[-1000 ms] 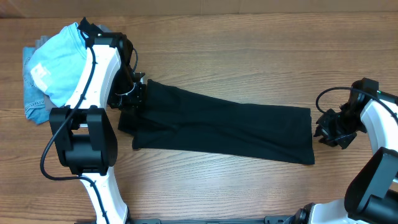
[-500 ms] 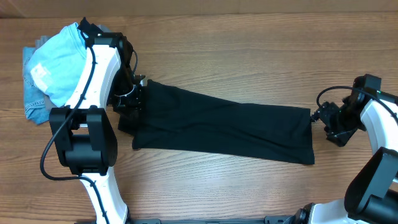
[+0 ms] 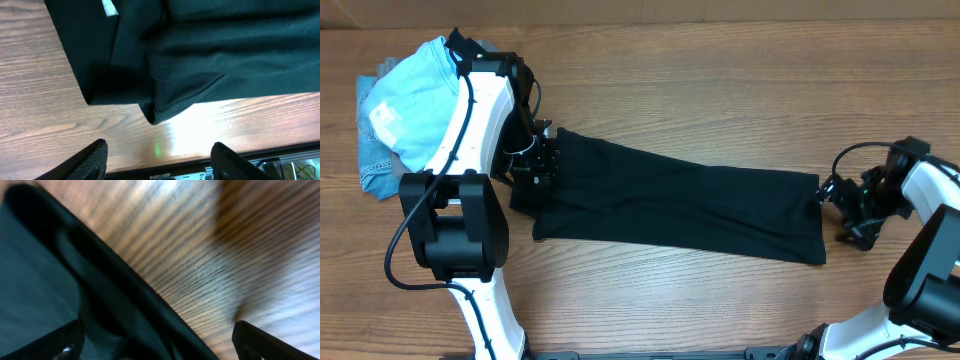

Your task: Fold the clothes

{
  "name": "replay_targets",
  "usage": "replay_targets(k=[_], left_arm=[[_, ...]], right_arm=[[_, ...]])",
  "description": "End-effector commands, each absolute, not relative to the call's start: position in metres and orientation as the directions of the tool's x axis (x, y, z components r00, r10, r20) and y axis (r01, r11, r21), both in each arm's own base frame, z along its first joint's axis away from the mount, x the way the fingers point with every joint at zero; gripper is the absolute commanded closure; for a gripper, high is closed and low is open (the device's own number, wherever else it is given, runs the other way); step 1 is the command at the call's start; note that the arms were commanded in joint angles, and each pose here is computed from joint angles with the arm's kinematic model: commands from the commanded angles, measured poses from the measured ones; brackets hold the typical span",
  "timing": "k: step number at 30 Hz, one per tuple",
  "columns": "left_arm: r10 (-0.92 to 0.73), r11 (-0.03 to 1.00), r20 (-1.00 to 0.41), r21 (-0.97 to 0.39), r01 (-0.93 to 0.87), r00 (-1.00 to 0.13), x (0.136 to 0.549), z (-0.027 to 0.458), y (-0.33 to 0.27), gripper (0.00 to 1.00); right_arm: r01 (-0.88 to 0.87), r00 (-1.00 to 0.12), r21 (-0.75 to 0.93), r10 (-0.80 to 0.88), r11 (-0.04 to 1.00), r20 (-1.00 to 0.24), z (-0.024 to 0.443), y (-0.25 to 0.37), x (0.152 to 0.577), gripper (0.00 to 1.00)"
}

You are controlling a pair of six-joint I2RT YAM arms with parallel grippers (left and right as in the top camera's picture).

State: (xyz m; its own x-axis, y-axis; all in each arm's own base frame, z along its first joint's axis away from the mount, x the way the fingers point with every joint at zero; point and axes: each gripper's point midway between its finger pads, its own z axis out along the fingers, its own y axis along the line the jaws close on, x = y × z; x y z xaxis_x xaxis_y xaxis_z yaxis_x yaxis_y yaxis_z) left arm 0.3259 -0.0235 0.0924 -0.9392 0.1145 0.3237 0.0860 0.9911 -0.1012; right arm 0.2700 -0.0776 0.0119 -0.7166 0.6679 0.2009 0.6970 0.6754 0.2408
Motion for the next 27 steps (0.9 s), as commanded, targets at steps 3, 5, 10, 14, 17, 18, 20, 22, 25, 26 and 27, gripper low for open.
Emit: replay_targets(k=[3, 5, 10, 14, 17, 18, 20, 22, 25, 26, 27], left_arm=[[0.127, 0.99, 0.269, -0.096, 0.104, -0.955, 0.335, 0.101, -0.023, 0.3], [0.128, 0.99, 0.265, -0.098, 0.105, -0.956, 0.336, 0.101, -0.024, 0.3], [0.128, 0.989, 0.266, -0.102, 0.104, -0.956, 0.336, 0.101, -0.024, 0.3], [0.128, 0.989, 0.269, -0.102, 0.104, -0.955, 0.335, 0.101, -0.024, 0.32], [0.128, 0.989, 0.269, -0.102, 0.104, -0.954, 0.335, 0.101, -0.024, 0.37], [0.127, 0.989, 0.269, -0.102, 0.103, -0.955, 0.335, 0.101, -0.024, 0.38], [0.127, 0.988, 0.261, -0.113, 0.1, -0.957, 0.337, 0.104, -0.026, 0.41], [0.126, 0.983, 0.237, -0.162, 0.089, -0.963, 0.341, 0.112, -0.035, 0.4], [0.12, 0.972, 0.187, -0.223, 0.077, -0.975, 0.351, 0.131, -0.044, 0.4], [0.117, 0.969, 0.17, -0.233, 0.075, -0.978, 0.354, 0.138, -0.044, 0.41], [0.112, 0.967, 0.15, -0.245, 0.073, -0.982, 0.358, 0.147, -0.045, 0.41]], right_arm=[[0.619, -0.78, 0.447, 0.569, 0.645, 0.26, -0.001, -0.037, 0.264, 0.23], [0.534, -0.832, 0.586, 0.502, 0.61, 0.236, 0.005, -0.015, 0.269, 0.33], [0.541, -0.831, 0.554, 0.504, 0.633, 0.236, -0.005, -0.017, 0.261, 0.55], [0.562, -0.81, 0.558, 0.542, 0.611, 0.223, -0.003, -0.026, 0.267, 0.86], [0.563, -0.8, 0.567, 0.568, 0.602, 0.191, 0.009, -0.039, 0.277, 0.96], [0.566, -0.793, 0.569, 0.583, 0.596, 0.177, 0.017, -0.045, 0.281, 0.96], [0.572, -0.773, 0.577, 0.618, 0.583, 0.143, 0.035, -0.058, 0.29, 0.96], [0.558, -0.762, 0.586, 0.642, 0.588, 0.083, 0.059, -0.071, 0.3, 0.96], [0.533, -0.75, 0.593, 0.662, 0.604, 0.0, 0.095, -0.085, 0.311, 0.96], [0.52, -0.75, 0.595, 0.66, 0.613, -0.024, 0.107, -0.086, 0.314, 0.96], [0.508, -0.754, 0.597, 0.656, 0.621, -0.04, 0.116, -0.085, 0.316, 0.96]])
